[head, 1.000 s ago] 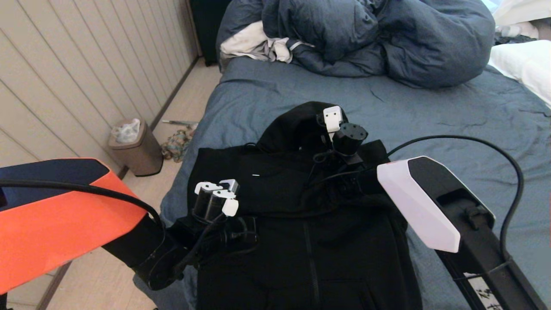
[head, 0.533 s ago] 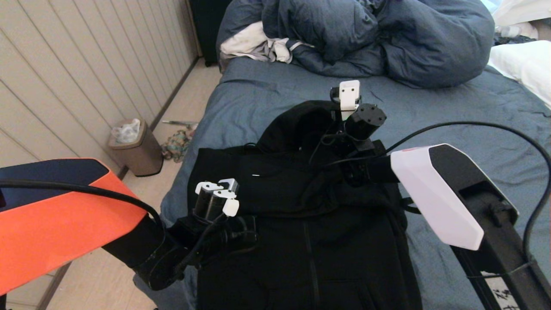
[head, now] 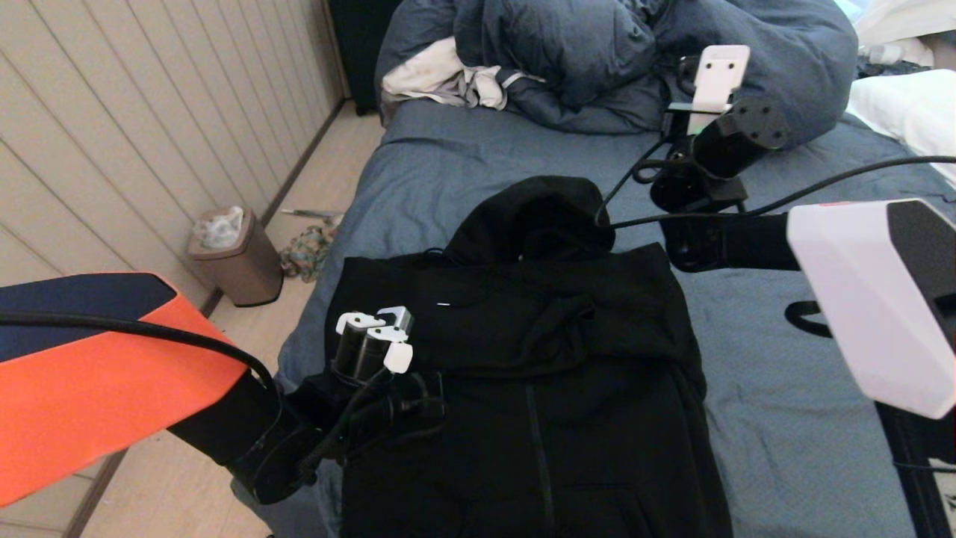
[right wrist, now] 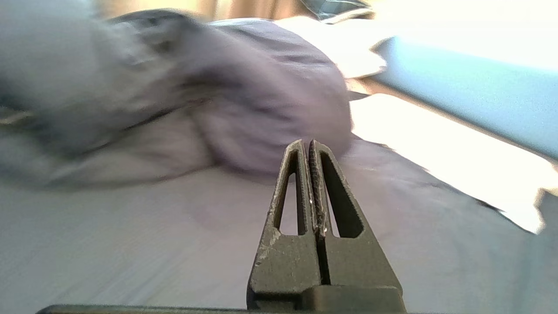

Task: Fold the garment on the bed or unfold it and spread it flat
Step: Unfold the black sweatshirt

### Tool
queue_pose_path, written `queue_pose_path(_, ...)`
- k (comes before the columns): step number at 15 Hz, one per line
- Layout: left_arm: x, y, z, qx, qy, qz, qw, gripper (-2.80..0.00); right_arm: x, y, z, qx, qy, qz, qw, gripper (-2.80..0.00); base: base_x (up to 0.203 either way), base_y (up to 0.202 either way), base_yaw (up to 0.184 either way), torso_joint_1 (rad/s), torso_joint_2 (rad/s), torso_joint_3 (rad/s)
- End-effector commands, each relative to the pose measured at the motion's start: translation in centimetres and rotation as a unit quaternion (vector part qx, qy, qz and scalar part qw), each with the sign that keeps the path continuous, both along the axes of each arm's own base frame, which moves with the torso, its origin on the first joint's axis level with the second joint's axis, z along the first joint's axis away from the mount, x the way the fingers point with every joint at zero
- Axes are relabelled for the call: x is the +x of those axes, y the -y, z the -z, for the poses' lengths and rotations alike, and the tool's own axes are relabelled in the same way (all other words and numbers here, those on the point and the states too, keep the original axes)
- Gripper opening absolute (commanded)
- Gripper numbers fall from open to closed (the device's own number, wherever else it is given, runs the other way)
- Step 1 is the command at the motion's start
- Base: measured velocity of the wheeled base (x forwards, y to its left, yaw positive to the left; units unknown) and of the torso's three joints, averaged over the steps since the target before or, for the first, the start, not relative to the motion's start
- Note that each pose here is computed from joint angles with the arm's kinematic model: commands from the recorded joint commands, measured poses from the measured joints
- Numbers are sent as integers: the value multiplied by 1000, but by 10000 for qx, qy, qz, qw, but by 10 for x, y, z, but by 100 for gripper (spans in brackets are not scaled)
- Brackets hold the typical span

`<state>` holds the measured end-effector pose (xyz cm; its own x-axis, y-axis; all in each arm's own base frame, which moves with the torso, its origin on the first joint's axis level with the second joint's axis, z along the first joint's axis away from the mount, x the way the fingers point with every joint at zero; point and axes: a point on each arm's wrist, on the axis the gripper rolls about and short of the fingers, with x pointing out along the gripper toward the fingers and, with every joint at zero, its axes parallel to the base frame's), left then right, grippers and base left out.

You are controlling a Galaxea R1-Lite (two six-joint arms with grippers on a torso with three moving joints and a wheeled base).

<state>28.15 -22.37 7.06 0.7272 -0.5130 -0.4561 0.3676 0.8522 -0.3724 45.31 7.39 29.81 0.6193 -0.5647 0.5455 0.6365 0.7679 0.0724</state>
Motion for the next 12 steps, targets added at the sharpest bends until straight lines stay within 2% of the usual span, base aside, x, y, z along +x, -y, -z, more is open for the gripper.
queue_pose_path(1, -2, -2, -11, -110, 120, -13, 9999, -280, -19, 35, -29, 237, 212, 231, 9992, -280, 0, 0, 0, 0, 0, 0)
queue_pose_path(2, -4, -3, -16, -151, 177, -11, 9997, -280, -23, 41, -32, 400, 42, 127, 9991, -280, 0, 0, 0, 0, 0, 0)
queue_pose_path(4, -9, -7, -32, -263, 337, -8, 9991, -280, -28, 45, -30, 813, -759, -216, 9936, -280, 0, 0, 0, 0, 0, 0)
queue_pose_path(5, -11, -10, -40, -321, 411, -12, 9986, -280, -30, 44, -23, 1074, -1269, -452, 9851, -280, 0, 0, 0, 0, 0, 0)
queue_pose_path(6, -12, -12, -46, -358, 459, -32, 9983, -280, -33, 44, -15, 1395, -1780, -749, 9712, -280, 0, 0, 0, 0, 0, 0)
queue_pose_path(7, -12, -15, -50, -385, 496, -61, 9980, -280, -39, 43, -5, 1809, -2304, -1106, 9497, -280, 0, 0, 0, 0, 0, 0)
queue_pose_path(8, -12, -17, -52, -373, 506, -105, 9980, -280, -45, 42, 4, 2230, -2789, -1438, 9229, -280, 0, 0, 0, 0, 0, 0)
queue_pose_path(9, -11, -22, -54, -339, 494, -154, 9981, -280, -53, 40, 14, 2680, -3312, -1755, 8875, -280, 0, 0, 0, 0, 0, 0)
queue_pose_path(10, -11, -28, -60, -307, 477, -202, 9982, -280, -63, 39, 22, 3055, -3828, -2019, 8481, -280, 0, 0, 0, 0, 0, 0)
queue_pose_path(11, -13, -35, -66, -219, 446, -208, 9985, -280, -76, 39, 25, 3297, -4259, -2294, 8107, -280, 0, 0, 0, 0, 0, 0)
queue_pose_path(12, -15, -42, -71, -64, 457, -183, 9988, -280, -86, 39, 28, 3349, -4516, -2432, 7904, -280, 0, 0, 0, 0, 0, 0)
